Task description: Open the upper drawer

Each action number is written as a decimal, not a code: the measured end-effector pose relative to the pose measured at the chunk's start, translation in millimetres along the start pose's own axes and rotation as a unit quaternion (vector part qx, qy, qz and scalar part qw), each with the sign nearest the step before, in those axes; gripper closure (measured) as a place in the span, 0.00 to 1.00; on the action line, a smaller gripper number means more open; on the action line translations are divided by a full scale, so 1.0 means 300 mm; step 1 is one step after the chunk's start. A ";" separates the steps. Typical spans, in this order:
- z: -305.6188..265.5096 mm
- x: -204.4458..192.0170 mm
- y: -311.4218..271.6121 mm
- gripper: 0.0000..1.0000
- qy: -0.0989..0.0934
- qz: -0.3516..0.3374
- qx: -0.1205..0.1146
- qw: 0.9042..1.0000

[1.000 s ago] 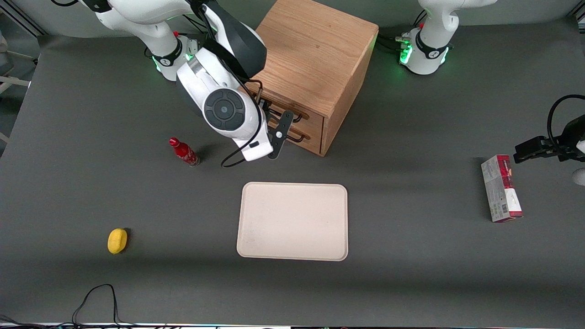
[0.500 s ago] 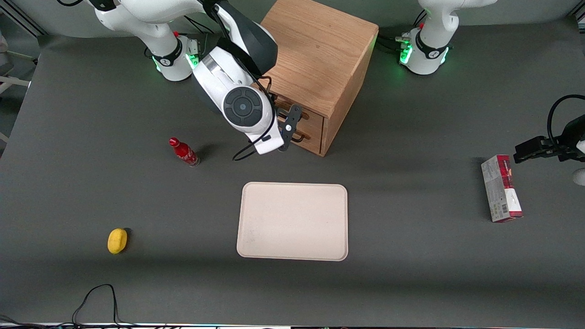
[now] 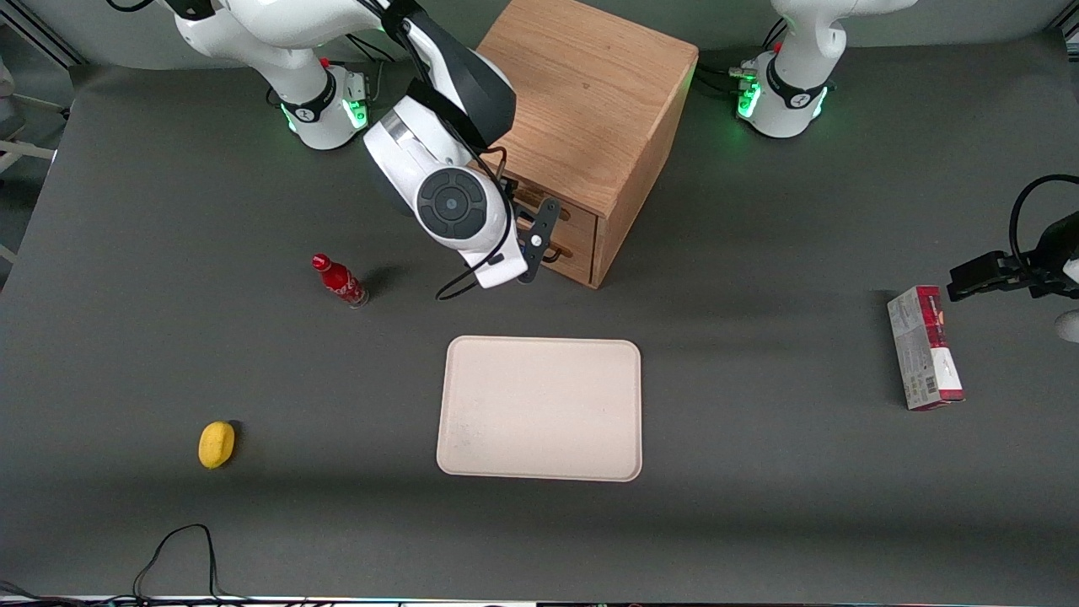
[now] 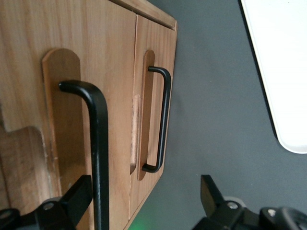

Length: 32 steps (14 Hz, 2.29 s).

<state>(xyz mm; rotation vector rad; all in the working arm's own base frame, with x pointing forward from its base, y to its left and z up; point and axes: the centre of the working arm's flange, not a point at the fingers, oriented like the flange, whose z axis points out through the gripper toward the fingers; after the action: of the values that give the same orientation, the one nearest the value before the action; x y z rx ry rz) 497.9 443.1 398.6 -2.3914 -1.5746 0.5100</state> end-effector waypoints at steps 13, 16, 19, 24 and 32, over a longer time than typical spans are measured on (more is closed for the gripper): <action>0.022 -0.038 0.107 0.00 0.031 0.029 -0.007 0.999; -0.005 -0.075 0.178 0.00 0.045 0.041 -0.009 0.998; -0.026 -0.103 0.229 0.00 0.056 0.051 -0.011 0.997; -0.044 -0.136 0.292 0.00 0.066 0.057 -0.013 0.996; -0.125 -0.172 0.421 0.00 0.092 0.082 -0.037 0.992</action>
<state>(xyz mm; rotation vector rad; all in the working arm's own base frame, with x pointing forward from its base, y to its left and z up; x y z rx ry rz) 600.3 345.8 393.4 -2.5537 -1.3490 0.2542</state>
